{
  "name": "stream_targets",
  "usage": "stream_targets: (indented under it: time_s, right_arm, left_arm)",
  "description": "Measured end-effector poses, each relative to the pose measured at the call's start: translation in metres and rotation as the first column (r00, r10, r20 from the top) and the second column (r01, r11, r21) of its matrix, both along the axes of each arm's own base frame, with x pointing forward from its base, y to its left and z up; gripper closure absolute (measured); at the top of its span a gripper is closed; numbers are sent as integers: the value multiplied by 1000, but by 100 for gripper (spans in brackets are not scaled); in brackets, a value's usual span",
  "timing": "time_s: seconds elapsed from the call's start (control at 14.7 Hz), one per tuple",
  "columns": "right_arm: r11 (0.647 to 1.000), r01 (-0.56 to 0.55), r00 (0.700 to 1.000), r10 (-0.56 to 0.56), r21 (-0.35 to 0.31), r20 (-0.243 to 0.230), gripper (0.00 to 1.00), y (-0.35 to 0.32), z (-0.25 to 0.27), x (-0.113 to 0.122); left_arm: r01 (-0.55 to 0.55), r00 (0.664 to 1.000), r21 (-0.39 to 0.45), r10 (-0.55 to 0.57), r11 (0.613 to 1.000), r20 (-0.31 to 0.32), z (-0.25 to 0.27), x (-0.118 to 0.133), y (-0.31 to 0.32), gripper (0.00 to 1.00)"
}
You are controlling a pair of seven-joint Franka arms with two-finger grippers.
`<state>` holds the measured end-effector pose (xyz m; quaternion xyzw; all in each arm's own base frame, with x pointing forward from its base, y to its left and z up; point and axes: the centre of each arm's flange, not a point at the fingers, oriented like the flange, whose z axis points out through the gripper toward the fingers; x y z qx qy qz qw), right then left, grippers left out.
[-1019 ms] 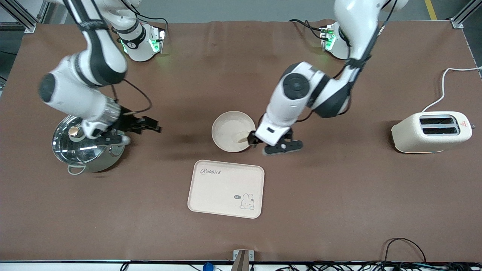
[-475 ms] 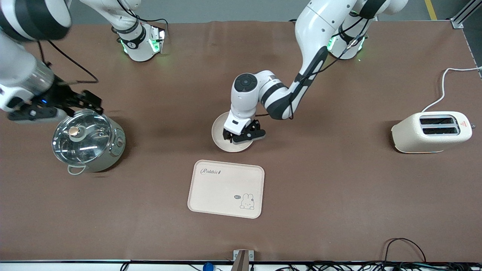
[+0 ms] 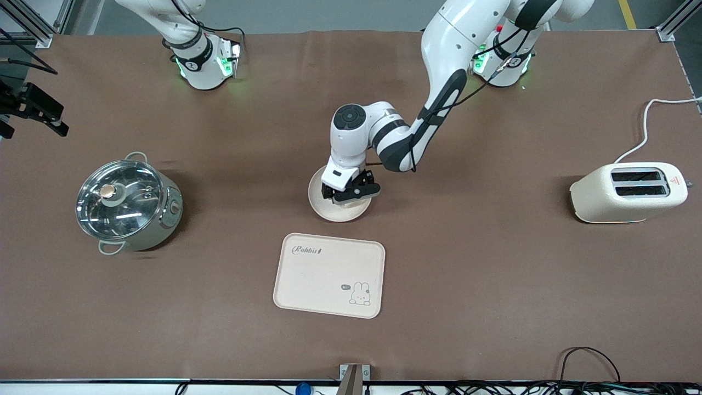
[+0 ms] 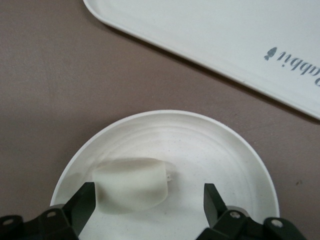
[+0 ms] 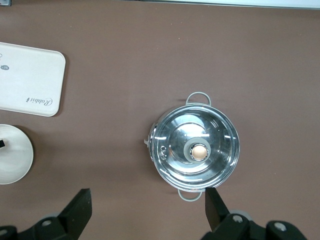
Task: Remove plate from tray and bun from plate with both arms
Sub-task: 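Close the left gripper on the white bun on the plate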
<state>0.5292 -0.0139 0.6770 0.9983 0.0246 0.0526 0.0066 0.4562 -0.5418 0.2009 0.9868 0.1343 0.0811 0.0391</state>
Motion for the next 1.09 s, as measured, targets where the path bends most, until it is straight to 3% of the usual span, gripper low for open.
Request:
stream_targets:
  time_s: [0.07, 0.48, 0.75, 0.95, 1.09]
  right_arm:
    - [1000, -2, 1000, 2, 1, -5, 0, 0, -3, 3]
    - [1000, 3, 999, -3, 3, -33, 0, -3, -18, 16]
    - [1000, -1, 999, 1, 3, -53, 0, -1, -20, 14]
    - [1000, -7, 999, 8, 3, -53, 0, 3, -20, 14]
    - [1000, -8, 999, 8, 4, -54, 0, 3, -20, 14]
  left_arm:
    - [7, 1000, 6, -7, 1000, 4, -3, -1, 1, 5]
    - [17, 1000, 14, -17, 1000, 13, -7, -1, 3, 63]
    - [-12, 1000, -1, 12, 1000, 24, -2, 1, 2, 87]
    - [-15, 999, 53, 13, 998, 33, 37, 19, 14, 89]
    - [32, 999, 81, -33, 996, 13, 92, 54, 48, 89]
